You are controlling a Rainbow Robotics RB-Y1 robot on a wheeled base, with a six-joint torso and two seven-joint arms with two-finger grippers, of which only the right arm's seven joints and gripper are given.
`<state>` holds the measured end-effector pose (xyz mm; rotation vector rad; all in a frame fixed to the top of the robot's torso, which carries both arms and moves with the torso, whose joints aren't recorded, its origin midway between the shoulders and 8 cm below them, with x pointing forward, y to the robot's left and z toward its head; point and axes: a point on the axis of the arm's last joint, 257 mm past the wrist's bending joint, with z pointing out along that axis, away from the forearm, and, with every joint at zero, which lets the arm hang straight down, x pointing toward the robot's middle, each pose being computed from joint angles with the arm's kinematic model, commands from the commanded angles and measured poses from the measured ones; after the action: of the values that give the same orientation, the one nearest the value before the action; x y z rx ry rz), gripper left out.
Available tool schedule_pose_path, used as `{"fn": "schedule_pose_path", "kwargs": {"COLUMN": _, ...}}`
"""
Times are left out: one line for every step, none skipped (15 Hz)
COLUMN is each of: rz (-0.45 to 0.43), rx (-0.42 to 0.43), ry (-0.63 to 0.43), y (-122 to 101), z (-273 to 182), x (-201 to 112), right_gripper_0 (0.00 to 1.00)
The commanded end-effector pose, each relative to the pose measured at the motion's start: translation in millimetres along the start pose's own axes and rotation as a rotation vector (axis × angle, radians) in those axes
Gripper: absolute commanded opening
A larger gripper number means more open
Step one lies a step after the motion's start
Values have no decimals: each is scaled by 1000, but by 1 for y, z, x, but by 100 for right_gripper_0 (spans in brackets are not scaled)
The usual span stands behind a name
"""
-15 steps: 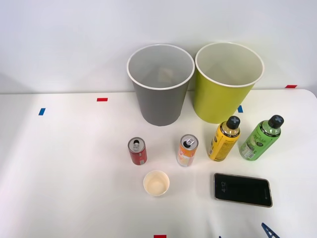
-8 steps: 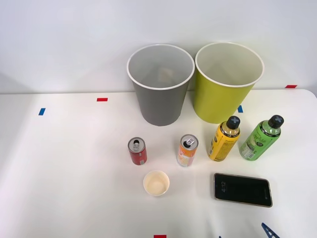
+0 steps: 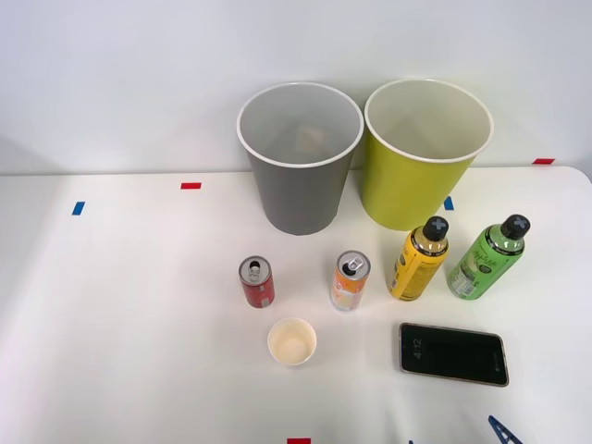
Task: Put cans in the gray bin, plastic bottles in the light green bin
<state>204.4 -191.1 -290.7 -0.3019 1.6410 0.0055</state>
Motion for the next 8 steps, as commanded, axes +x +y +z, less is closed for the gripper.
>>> {"fn": "schedule_pose_path", "kwargs": {"rz": 0, "rx": 0, "ry": 0, "y": 0, "z": 0, "x": 0, "right_gripper_0": 100}}
{"fn": "schedule_pose_path", "kwargs": {"rz": 0, "rx": 0, "ry": 0, "y": 0, "z": 0, "x": 0, "right_gripper_0": 100}}
{"fn": "schedule_pose_path", "kwargs": {"rz": 0, "rx": 0, "ry": 0, "y": 0, "z": 0, "x": 0, "right_gripper_0": 100}}
{"fn": "schedule_pose_path", "kwargs": {"rz": 0, "rx": 0, "ry": 0, "y": 0, "z": 0, "x": 0, "right_gripper_0": 100}}
{"fn": "schedule_pose_path", "kwargs": {"rz": 0, "rx": 0, "ry": 0, "y": 0, "z": 0, "x": 0, "right_gripper_0": 100}}
{"fn": "schedule_pose_path", "kwargs": {"rz": 0, "rx": 0, "ry": 0, "y": 0, "z": 0, "x": 0, "right_gripper_0": 100}}
{"fn": "schedule_pose_path", "kwargs": {"rz": 0, "rx": 0, "ry": 0, "y": 0, "z": 0, "x": 0, "right_gripper_0": 100}}
{"fn": "schedule_pose_path", "kwargs": {"rz": 0, "rx": 0, "ry": 0, "y": 0, "z": 0, "x": 0, "right_gripper_0": 100}}
